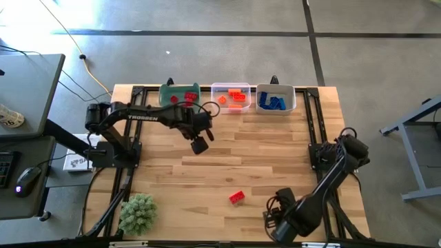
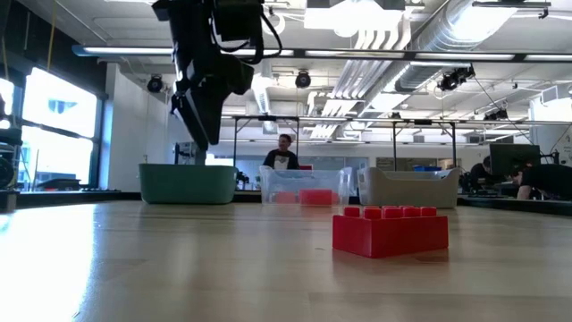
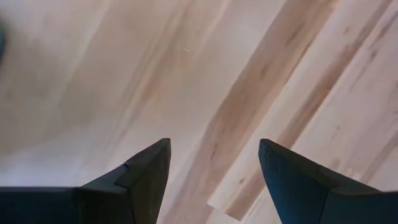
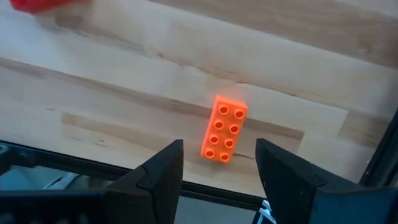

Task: Sort & place blocks by color
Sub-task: Put the orange game piece into the transparent bin

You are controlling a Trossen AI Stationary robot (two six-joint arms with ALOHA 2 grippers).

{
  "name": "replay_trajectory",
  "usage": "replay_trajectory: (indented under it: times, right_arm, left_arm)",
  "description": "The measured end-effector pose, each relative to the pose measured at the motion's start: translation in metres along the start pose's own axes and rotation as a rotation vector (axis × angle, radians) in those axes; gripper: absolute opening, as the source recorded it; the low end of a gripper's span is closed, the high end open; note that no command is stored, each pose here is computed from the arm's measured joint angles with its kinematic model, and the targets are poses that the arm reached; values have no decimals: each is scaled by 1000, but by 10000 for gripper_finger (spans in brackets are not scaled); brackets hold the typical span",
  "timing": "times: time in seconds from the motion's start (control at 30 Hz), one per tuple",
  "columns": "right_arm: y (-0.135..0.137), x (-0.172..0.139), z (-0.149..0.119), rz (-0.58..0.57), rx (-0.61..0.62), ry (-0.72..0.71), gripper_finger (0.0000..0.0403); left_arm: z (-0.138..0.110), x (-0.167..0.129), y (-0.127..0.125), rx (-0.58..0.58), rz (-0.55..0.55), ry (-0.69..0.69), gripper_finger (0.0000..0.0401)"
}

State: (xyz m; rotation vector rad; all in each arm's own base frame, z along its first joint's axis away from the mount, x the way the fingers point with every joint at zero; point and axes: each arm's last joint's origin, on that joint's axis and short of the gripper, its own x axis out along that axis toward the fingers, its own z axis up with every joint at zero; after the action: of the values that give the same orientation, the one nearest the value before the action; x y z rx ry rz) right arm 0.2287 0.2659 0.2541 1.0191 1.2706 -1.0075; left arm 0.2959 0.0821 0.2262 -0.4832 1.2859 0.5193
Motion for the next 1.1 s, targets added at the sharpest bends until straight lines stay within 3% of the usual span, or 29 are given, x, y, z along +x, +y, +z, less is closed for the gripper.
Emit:
replay_trajectory:
  times: [0.6, 0.9, 1.1]
  right_arm:
    - [12, 56, -29, -132, 20, 17, 189]
    - [14, 61, -31, -78, 19, -30, 189]
    - [10, 76, -29, -100, 10, -5, 189]
  left_arm:
    - [-7, -1, -15, 24, -12, 2, 234]
    - [-6, -1, -15, 26, -10, -3, 234]
    - [-6, -1, -15, 28, -11, -3, 234]
